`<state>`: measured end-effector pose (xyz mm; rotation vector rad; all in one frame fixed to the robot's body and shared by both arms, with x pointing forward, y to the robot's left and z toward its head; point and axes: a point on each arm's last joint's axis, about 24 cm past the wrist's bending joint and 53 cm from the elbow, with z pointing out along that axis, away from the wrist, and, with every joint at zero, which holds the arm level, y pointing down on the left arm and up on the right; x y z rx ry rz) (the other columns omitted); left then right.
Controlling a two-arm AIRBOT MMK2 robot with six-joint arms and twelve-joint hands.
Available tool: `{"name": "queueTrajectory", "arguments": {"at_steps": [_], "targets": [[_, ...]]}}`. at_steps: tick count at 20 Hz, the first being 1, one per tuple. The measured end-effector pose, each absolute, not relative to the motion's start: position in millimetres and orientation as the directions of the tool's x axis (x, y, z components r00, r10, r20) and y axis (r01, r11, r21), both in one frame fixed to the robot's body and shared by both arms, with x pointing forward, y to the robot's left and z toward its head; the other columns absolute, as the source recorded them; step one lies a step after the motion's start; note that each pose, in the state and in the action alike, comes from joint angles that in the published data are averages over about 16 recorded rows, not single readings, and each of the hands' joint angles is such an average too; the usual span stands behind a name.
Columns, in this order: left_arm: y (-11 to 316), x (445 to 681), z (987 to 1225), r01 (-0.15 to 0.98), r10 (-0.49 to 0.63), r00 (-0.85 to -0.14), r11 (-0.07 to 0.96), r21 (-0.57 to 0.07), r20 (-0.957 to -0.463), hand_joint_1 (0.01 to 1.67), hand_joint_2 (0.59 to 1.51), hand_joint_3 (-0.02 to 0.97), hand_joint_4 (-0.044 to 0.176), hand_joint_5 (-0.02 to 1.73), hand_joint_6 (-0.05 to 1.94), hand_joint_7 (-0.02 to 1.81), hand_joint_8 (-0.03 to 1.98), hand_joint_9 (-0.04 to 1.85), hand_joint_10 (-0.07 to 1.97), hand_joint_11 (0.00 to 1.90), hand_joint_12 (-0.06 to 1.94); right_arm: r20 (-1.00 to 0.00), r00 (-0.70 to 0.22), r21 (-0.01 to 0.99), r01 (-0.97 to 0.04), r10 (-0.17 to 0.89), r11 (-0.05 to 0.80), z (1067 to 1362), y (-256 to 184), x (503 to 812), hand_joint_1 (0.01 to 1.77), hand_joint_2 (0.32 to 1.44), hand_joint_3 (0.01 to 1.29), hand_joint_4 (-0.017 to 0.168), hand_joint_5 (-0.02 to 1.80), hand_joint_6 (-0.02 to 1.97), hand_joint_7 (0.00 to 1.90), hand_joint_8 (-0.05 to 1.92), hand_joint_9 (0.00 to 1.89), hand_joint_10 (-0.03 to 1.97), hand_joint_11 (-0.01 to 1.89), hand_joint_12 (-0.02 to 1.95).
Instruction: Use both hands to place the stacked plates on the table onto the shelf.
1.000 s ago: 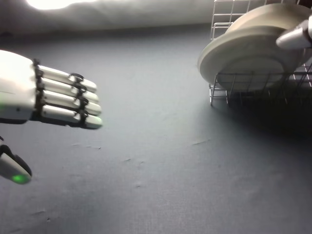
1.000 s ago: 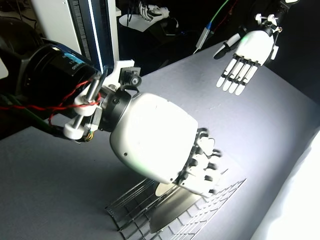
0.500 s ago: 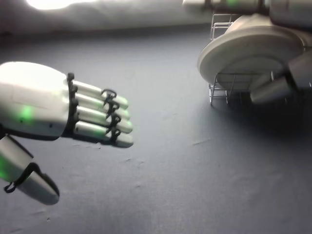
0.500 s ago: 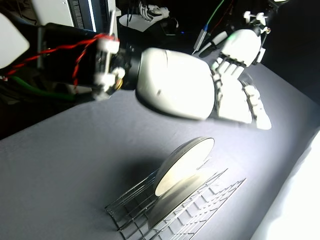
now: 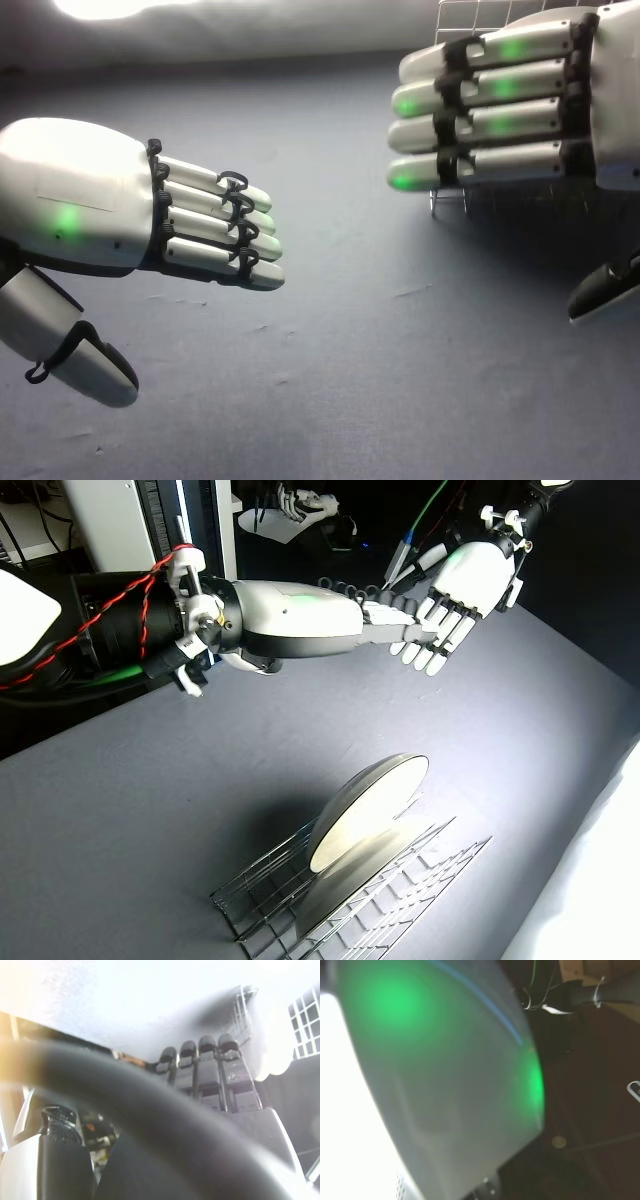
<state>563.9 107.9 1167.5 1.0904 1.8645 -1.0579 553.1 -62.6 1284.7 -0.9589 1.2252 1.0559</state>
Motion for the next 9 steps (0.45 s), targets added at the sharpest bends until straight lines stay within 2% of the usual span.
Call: {"name": "queueTrajectory", "arguments": {"at_steps": [3,6,9], "targets": [[105.9,562.1,1167.8,0.913,0.321,-0.371,0.296,-0.279,-0.871,0.09,1.209,0.005,-0.002,0.37,0.49,0.42,0.54,0.39,0.55,0.3,0.67,-0.993,0.057,-0.035,-0.977,0.101,0.211,1284.1,-61.8,543.5,0.45,0.99,0.01,0.004,0.41,0.51,0.44,0.55,0.4,0.64,0.28,0.98],[105.2,561.2,1167.6,0.918,0.326,-0.36,0.29,-0.27,-0.874,0.1,1.23,0.005,-0.001,0.45,0.61,0.52,0.66,0.48,0.69,0.36,0.83,-0.992,0.069,-0.048,-0.98,0.104,0.191,1284.6,-61.3,538.3,0.43,1.03,0.01,0.004,0.5,0.63,0.54,0.68,0.49,0.79,0.34,1.21],[104.5,560.1,1167.3,0.924,0.332,-0.348,0.283,-0.259,-0.877,0.13,1.264,0.005,-0.001,0.59,0.79,0.68,0.87,0.62,0.9,0.47,1.09,-0.991,0.073,-0.053,-0.983,0.114,0.174,1286.8,-61.0,534.1,0.44,1.08,0.01,0.004,0.65,0.82,0.69,0.89,0.64,1.03,0.44,1.56]]}}
